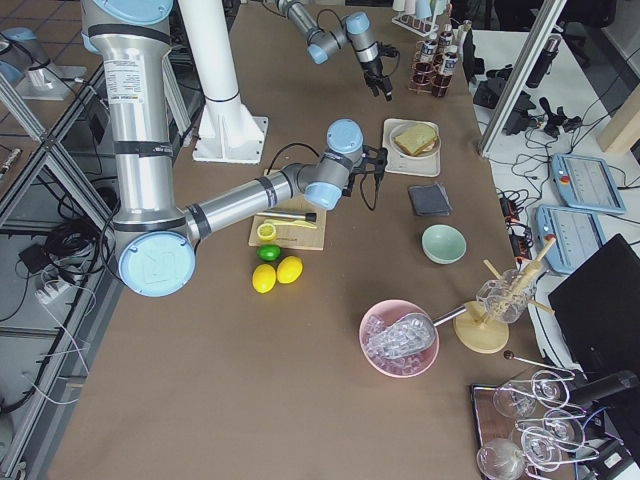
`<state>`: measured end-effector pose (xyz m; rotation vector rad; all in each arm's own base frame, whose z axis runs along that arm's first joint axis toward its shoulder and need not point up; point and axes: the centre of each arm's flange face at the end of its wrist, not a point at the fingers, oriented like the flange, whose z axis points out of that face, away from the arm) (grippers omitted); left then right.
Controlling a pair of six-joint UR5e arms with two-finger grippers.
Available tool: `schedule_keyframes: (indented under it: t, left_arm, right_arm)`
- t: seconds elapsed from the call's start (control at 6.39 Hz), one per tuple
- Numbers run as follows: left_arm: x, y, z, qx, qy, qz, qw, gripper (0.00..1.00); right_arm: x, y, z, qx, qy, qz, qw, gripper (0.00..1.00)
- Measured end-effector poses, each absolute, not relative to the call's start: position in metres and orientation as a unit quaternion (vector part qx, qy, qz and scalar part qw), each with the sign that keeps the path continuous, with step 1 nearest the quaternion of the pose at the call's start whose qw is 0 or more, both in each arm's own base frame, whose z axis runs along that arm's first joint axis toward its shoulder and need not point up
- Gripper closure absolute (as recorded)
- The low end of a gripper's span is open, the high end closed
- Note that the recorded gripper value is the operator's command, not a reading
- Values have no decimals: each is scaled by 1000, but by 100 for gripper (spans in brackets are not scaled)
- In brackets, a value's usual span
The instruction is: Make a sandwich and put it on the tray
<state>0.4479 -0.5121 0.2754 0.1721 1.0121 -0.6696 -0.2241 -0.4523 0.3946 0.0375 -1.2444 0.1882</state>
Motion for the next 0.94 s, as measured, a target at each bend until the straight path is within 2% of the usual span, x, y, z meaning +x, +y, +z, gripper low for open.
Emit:
schedule_keyframes:
  t: [0.31, 0.94]
  left_arm:
    - [357, -476, 297, 116, 422, -238, 867, 2]
    - [133, -497, 408, 142, 362, -85, 918, 2]
  right_arm:
    - [-202, -468, 419, 39, -535, 58, 842, 0]
    - [-112, -502, 496, 71, -345, -20, 936, 0]
